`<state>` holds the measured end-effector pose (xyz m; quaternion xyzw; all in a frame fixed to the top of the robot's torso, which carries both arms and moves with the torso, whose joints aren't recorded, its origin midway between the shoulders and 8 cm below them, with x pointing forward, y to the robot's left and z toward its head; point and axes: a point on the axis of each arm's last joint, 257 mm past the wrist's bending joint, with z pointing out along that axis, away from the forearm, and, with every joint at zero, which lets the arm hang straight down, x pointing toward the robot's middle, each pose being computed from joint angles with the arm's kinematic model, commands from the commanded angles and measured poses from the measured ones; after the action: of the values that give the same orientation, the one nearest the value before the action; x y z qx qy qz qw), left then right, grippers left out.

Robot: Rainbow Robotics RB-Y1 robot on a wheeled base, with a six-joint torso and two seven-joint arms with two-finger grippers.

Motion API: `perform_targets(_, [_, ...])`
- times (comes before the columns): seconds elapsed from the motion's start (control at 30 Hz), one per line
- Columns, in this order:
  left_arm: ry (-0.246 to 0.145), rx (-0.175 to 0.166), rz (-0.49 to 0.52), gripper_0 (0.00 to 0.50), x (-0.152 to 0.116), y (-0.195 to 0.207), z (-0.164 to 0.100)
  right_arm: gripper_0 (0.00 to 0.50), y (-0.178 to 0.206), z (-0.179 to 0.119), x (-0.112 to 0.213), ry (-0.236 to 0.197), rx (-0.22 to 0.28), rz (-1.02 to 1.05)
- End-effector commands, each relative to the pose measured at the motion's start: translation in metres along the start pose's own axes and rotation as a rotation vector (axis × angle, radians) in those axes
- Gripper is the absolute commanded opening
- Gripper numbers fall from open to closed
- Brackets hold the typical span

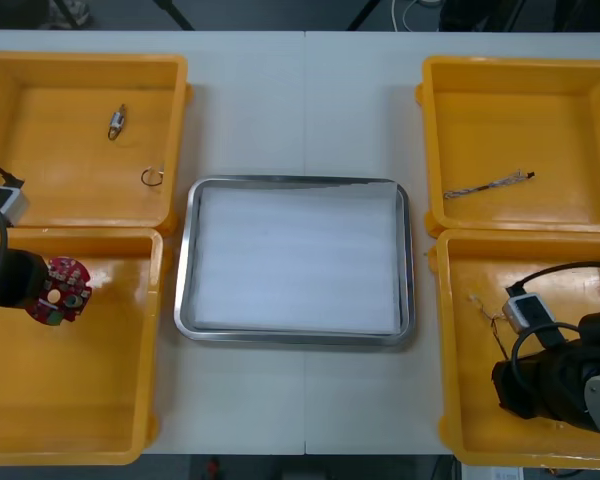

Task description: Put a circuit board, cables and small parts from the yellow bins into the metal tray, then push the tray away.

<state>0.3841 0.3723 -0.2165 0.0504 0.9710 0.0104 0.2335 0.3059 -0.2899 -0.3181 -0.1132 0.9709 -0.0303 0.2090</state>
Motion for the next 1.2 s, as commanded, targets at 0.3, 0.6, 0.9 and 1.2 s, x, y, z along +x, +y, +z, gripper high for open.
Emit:
perform_targets(0.3, [0.024, -0.014, -0.097, 0.0, -0.009, -0.03, -0.065, 0.0, -0.018, -0.088, -0.034, -0.041, 0.043, -0.041])
perform_targets(0.6, [0.011, 0.022, -0.046, 0.0, -0.031, -0.08, -0.067, 0.0, -0.019, -0.128, -0.081, -0.184, 0.029, -0.117])
perform_targets(0.9, [0.013, 0.092, 0.019, 0.0, -0.043, -0.145, -0.068, 0.0, -0.023, -0.137, -0.084, -0.169, 0.044, -0.218])
perform_targets(1.2, [-0.01, 0.161, 0.111, 0.0, -0.048, -0.201, -0.061, 0.0, -0.019, -0.14, -0.092, -0.157, 0.076, -0.316])
